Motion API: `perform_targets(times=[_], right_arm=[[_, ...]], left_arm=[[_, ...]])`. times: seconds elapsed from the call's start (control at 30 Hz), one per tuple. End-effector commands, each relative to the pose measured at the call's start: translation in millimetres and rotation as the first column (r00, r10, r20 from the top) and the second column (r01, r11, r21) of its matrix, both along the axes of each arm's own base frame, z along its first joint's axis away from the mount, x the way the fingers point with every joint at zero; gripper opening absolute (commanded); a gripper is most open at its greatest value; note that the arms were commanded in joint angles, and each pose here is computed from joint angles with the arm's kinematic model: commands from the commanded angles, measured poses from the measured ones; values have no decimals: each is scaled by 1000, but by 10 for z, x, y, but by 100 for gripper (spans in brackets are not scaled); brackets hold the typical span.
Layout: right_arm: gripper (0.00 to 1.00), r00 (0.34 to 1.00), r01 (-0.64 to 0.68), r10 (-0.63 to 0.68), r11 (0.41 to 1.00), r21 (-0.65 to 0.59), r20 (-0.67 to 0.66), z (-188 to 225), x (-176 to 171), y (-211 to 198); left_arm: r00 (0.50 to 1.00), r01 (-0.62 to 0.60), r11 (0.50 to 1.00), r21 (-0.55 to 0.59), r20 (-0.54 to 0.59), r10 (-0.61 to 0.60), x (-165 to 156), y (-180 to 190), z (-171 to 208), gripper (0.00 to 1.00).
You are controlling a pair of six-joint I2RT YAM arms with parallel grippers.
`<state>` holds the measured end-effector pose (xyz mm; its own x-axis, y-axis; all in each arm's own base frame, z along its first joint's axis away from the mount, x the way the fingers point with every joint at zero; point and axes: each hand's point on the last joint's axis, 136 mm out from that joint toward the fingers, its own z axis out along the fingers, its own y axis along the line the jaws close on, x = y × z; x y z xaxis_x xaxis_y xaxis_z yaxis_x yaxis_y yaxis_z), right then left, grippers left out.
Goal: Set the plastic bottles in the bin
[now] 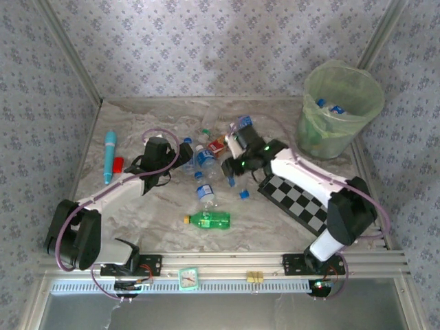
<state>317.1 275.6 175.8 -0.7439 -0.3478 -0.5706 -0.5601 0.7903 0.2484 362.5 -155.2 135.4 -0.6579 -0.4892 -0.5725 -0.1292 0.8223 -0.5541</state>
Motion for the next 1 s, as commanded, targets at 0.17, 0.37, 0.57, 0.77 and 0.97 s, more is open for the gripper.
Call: perform_targets(times=[0.17,0.37,0.57,0.77,0.97], right_arm=[[42,943,58,-114,981,183,313,1602,637,-336],[42,787,210,-268,963,167,556,2368,1023,-923],[41,528,454,-384,882,131,757,2916,1246,-1677],[41,324,665,-428,737,118,844,3114,1378,-2433],[41,266,778,-521,612,138,811,2985,1490,-3153]], left_arm=[[998,42,999,-21,40,-42,45,-119,104,100],[996,80,997,-7,47,-79,51,-208,123,100],[994,98,995,5,50,-98,55,-255,126,100],[993,107,994,12,55,-107,46,-261,150,100],[992,110,994,20,57,-111,35,-257,161,100]])
